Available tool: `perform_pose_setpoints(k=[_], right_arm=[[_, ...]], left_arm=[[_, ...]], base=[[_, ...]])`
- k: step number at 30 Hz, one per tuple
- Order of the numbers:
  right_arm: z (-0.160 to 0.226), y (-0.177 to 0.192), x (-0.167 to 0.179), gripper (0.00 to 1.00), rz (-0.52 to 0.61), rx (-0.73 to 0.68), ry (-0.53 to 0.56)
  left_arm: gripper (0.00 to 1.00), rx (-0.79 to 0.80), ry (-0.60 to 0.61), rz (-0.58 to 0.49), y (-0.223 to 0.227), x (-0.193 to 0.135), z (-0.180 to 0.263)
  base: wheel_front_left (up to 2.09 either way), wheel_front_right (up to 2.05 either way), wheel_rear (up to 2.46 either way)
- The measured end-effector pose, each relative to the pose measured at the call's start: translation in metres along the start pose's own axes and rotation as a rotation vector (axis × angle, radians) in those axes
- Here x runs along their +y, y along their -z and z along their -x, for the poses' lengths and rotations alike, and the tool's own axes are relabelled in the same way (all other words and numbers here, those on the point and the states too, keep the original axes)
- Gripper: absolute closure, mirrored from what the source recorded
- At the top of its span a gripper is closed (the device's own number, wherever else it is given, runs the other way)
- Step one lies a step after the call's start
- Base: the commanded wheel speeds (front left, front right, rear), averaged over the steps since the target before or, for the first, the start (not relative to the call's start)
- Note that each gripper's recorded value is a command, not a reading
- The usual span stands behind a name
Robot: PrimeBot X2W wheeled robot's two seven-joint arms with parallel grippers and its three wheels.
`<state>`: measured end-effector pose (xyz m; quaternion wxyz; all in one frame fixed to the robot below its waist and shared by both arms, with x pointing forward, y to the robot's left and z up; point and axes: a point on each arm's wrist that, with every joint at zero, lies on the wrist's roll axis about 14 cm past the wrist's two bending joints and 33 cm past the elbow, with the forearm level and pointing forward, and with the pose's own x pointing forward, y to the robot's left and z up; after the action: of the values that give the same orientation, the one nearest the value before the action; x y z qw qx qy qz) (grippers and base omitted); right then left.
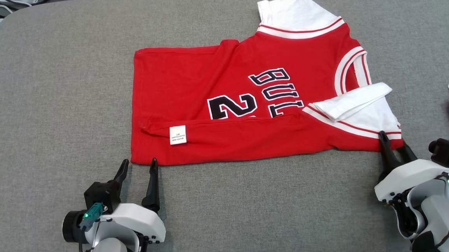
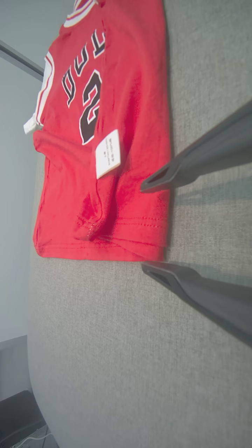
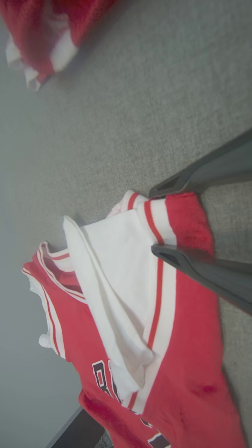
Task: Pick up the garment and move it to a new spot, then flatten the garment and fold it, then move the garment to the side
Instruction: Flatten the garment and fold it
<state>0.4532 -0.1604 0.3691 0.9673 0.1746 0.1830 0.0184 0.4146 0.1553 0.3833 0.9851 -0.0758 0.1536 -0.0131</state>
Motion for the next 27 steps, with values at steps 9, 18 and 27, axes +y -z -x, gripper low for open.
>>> perform_pose_setpoints(k=[9,18,27], right_arm=[[0.001,-0.012,-0.001,1.0,0.006,-0.024,-0.009],[0.003,-0.016,-0.004,1.0,0.043,-0.036,-0.013],[0.003,-0.012,-0.006,1.0,0.039,-0.028,-0.006]], left_arm=[[0.0,0.0,0.01,0.088,0.0,-0.003,0.001],[0.0,0.022,0.027,0.185,0.003,-0.01,-0.011],[0.0,0.053,0.03,0.16,0.01,-0.013,-0.02]], base=[[0.0,0.0,0.0],[0.0,0.0,0.0],[0.0,0.0,0.0]])
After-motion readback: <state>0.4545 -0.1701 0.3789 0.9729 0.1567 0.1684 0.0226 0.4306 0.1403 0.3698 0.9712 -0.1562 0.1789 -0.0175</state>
